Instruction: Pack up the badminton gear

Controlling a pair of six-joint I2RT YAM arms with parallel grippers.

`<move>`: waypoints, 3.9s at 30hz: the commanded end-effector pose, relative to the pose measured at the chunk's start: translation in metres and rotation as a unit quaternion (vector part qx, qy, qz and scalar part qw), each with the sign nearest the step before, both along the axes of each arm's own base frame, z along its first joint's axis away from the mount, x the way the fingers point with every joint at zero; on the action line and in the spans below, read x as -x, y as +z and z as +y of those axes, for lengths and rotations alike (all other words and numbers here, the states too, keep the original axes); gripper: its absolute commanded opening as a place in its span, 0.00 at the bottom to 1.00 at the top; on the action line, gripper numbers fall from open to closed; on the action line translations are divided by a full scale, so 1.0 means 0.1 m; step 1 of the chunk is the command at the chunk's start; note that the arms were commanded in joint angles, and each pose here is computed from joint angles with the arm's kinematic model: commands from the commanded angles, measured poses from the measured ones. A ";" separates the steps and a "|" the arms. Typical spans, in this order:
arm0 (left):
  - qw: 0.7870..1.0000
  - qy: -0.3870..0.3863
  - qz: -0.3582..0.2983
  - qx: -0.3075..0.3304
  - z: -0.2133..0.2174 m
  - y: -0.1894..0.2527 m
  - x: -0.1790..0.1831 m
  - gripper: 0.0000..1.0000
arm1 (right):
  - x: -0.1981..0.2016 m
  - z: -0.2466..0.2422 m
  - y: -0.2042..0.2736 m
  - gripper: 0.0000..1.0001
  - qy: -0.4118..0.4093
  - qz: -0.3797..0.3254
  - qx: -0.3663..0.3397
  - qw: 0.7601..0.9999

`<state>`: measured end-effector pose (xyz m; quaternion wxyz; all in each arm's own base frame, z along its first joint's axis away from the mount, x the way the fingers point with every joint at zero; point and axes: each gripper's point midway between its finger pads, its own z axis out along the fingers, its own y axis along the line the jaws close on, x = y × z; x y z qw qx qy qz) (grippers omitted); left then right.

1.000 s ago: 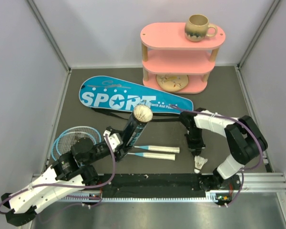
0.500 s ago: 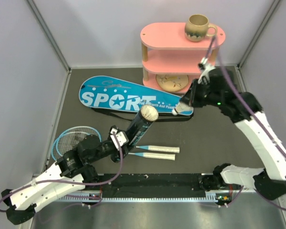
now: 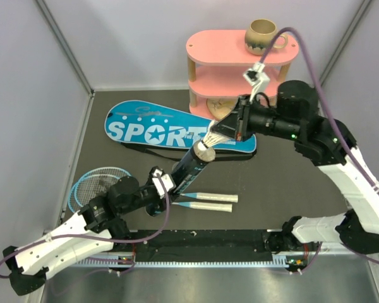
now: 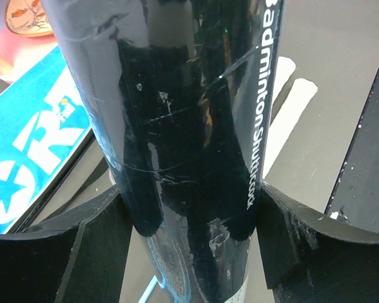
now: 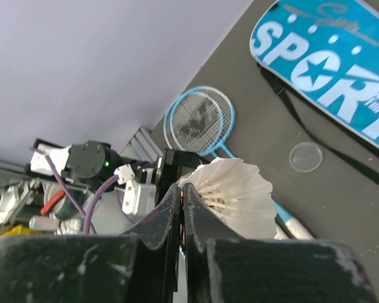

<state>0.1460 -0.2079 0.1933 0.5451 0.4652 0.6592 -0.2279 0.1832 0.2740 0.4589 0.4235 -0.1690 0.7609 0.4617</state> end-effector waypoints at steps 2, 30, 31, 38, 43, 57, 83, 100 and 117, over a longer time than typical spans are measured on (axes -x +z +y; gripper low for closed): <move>0.998 -0.013 -0.032 0.046 -0.09 0.36 -0.01 0.00 | 0.13 0.25 -0.11 0.00 0.027 -0.008 0.032 0.999; 0.998 -0.009 -0.037 0.056 -0.07 0.41 -0.01 0.00 | 0.03 -0.21 -0.34 0.67 0.015 -0.003 0.052 0.999; 0.998 -0.010 -0.038 0.056 -0.08 0.41 -0.01 0.00 | 0.02 -0.16 -0.39 0.68 0.026 0.007 0.056 0.998; 0.997 -0.010 -0.044 0.065 -0.06 0.45 0.00 0.00 | 0.12 0.29 -0.88 0.68 0.086 0.054 0.110 0.989; 0.996 -0.013 -0.046 0.070 -0.06 0.47 0.01 0.00 | 0.22 0.61 -1.32 0.68 0.118 0.095 0.151 0.977; 0.995 0.014 -0.061 0.083 0.02 0.56 -0.04 0.00 | -0.05 0.00 -0.39 0.75 -0.010 -0.056 0.036 0.998; 0.995 0.013 -0.060 0.082 0.03 0.55 -0.04 0.00 | 0.10 0.70 -0.98 0.75 0.107 0.082 0.133 0.982; 0.957 0.217 -0.115 0.154 0.76 0.96 -0.36 0.00 | -0.64 -0.20 -1.65 0.77 -0.141 -0.047 0.131 0.980; 0.923 0.209 -0.155 0.284 1.07 1.41 -0.11 0.00 | -0.91 1.58 -3.42 0.40 0.050 0.053 0.301 0.951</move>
